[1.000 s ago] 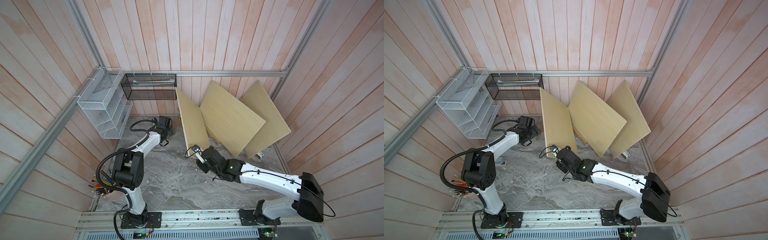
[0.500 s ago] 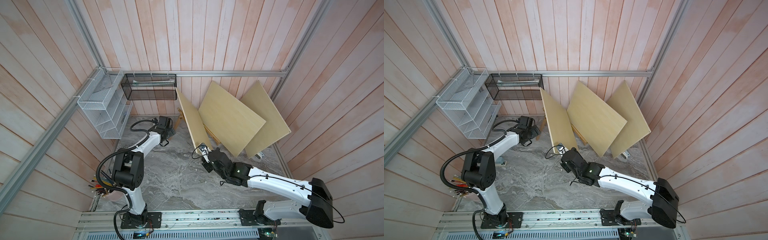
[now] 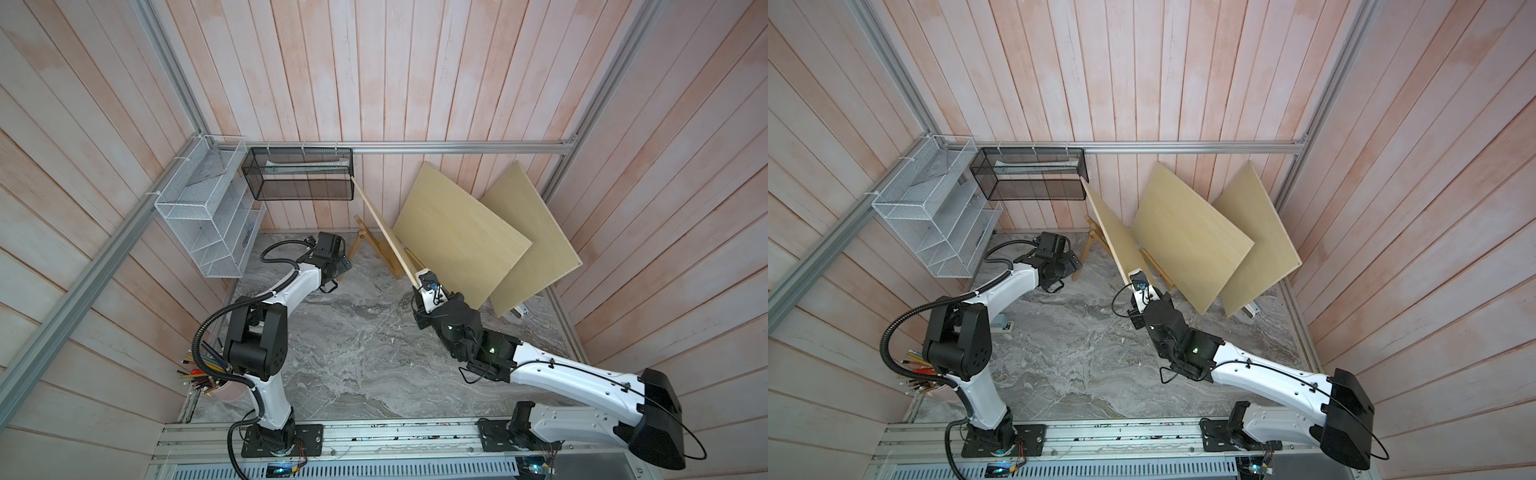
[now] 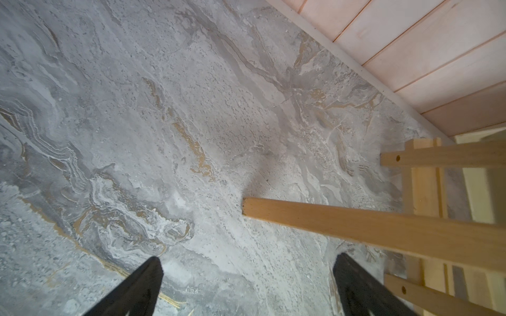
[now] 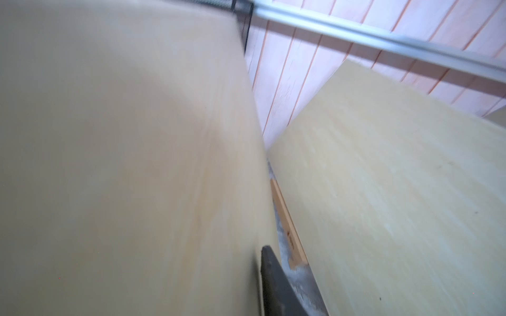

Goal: Assemble the easel
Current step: Adjust the drawing board at the center of the board.

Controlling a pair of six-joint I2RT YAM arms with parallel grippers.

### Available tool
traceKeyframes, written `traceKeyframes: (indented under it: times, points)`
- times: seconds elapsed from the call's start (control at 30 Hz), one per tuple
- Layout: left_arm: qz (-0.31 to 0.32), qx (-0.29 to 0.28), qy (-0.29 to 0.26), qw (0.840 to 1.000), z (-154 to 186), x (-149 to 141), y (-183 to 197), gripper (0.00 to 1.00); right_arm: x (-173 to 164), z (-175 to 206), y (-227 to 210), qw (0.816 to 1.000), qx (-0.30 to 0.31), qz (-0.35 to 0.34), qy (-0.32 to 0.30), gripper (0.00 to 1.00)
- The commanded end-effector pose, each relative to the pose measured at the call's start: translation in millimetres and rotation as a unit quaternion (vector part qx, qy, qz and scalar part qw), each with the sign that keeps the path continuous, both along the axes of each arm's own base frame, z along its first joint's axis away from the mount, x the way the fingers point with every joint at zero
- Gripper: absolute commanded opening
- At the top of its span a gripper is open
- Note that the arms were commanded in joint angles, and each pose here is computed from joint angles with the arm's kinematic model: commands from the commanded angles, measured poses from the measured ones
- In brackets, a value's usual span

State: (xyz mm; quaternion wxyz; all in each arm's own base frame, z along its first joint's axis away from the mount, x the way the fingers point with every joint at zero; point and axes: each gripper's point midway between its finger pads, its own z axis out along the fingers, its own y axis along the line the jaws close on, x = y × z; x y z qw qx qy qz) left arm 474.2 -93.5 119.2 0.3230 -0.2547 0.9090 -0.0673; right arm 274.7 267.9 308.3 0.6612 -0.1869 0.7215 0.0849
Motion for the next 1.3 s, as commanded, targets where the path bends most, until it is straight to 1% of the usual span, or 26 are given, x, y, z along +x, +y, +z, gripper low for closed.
traceKeyframes:
  times: [0.0,0.33,0.53,0.67,0.83,1.0,1.07,1.13,1.27]
  points:
    - [-0.009,0.002,0.01,1.0,-4,0,-3,1.0,3,59,-18,0.989,0.128,-0.035,-0.058,0.0]
    - [-0.009,0.002,0.006,1.0,2,-1,-3,1.0,0,66,-16,0.989,0.123,-0.034,-0.069,0.0]
    - [-0.008,0.002,-0.004,1.0,13,-9,0,1.0,-1,78,-16,0.989,0.124,-0.027,-0.082,0.0]
    - [-0.02,0.002,-0.02,1.0,25,-16,0,1.0,0,96,-20,0.984,0.152,-0.005,-0.09,0.0]
    - [-0.044,-0.001,-0.031,0.999,35,-25,-2,1.0,16,115,-32,0.974,0.205,0.016,-0.091,0.0]
    - [-0.073,-0.007,-0.036,0.997,39,-34,-8,1.0,37,120,-35,0.975,0.193,0.007,-0.107,0.0]
    - [-0.096,-0.022,-0.051,0.994,46,-36,-14,1.0,44,119,-28,0.978,0.178,0.01,-0.108,0.0]
    - [-0.121,-0.042,-0.083,0.988,63,-37,-21,1.0,48,118,-20,0.98,0.166,0.018,-0.105,0.0]
    - [-0.161,-0.07,-0.161,0.971,115,-39,-29,1.0,53,110,-11,0.983,0.154,0.027,-0.094,0.0]
